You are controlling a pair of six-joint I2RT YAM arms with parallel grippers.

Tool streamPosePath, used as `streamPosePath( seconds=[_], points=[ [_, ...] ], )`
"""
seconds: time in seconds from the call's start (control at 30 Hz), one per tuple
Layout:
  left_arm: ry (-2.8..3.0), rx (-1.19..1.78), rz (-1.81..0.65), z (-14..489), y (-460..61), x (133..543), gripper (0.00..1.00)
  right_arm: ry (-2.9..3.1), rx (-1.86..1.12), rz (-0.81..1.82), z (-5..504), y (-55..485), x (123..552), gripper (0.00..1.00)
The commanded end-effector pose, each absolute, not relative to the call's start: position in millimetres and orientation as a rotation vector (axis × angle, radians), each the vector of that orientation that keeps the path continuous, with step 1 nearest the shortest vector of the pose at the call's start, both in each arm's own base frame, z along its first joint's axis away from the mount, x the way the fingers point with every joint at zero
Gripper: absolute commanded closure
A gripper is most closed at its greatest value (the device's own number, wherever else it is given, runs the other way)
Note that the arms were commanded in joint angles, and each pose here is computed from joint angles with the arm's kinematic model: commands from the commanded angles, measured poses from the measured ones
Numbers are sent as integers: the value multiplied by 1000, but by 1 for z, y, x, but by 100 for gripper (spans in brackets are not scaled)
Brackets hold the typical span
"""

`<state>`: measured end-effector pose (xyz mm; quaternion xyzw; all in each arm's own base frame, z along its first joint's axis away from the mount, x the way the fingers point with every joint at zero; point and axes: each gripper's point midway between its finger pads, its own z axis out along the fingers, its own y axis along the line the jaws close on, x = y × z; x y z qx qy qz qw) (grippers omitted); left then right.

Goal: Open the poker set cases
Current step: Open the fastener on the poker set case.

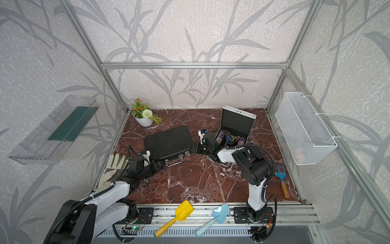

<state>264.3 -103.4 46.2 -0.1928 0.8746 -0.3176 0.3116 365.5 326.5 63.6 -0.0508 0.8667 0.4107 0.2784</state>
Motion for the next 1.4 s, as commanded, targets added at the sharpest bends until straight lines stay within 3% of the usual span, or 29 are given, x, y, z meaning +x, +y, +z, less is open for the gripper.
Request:
streamPosePath(
  seconds=[0.0,0.5,1.0,1.37],
  points=[
    [2188,-359,-972,84,-123,273,48,2616,-172,1097,0,320,310,40],
    [1913,-240,-1103,143,-129,269,56,2624,-156,1111,-5,320,309,40],
    [1731,-264,-1159,198,-120,264,55,2631,-138,1110,-10,318,308,40],
    [1737,-310,-1142,195,-113,270,54,2542,-115,1185,23,322,322,27]
  ],
)
